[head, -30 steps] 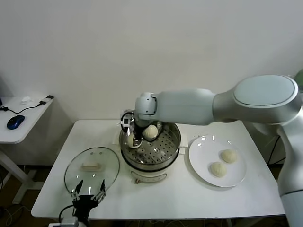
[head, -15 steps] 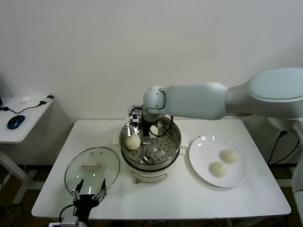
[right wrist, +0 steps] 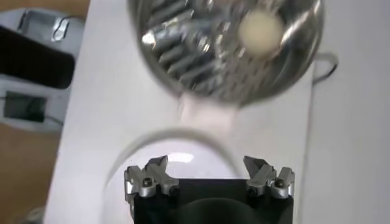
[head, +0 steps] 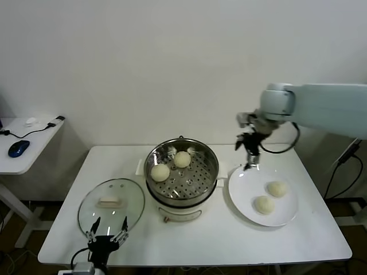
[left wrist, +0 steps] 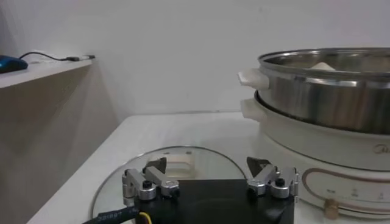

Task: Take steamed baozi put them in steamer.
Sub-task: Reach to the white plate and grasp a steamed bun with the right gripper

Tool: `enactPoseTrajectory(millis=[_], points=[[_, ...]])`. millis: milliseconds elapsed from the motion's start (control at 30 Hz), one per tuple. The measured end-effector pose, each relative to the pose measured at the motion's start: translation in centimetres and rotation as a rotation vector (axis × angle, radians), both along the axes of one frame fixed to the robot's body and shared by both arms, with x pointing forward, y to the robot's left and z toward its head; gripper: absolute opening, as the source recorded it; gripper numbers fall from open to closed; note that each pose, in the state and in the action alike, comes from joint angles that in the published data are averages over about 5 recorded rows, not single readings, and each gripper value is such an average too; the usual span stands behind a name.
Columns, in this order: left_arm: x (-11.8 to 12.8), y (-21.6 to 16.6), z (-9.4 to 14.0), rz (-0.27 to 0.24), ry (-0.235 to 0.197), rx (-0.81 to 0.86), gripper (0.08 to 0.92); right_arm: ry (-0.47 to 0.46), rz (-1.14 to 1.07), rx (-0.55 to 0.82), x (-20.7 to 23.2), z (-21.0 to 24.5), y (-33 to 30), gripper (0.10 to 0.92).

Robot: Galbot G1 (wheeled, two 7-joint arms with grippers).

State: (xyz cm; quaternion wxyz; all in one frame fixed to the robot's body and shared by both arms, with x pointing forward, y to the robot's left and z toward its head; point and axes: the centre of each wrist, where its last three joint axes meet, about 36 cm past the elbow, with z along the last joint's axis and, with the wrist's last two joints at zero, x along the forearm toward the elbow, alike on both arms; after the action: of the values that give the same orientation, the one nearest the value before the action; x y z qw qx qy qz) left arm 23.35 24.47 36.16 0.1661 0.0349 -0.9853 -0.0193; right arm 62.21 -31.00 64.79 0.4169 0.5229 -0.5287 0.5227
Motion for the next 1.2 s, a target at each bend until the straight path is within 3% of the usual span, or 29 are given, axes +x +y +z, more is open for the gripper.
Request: enactPoseTrajectory(millis=[200,567,1067,1200], points=[[-0.3,0.1,0.0,0.009,0.008,-0.001,0.823,0.042,-0.04,-0.022,-1.8,-5.6,-3.9,0.823],[-0.5,0.2,-0.4,0.021,0.021,-0.001,0.823,0.043,-0.107,-0.051,-3.0,-13.4,-5.7,0.823],[-0.4,0.4,-0.8,0.026,0.029,-0.001,0.823,0.032,-0.169,-0.059,-3.0,-18.0,-5.5,0.822],[-0.4,0.4,-0.8,0.026,0.032,0.0,0.823,0.03,-0.174,-0.058,-2.9,-18.5,-5.3,0.781]])
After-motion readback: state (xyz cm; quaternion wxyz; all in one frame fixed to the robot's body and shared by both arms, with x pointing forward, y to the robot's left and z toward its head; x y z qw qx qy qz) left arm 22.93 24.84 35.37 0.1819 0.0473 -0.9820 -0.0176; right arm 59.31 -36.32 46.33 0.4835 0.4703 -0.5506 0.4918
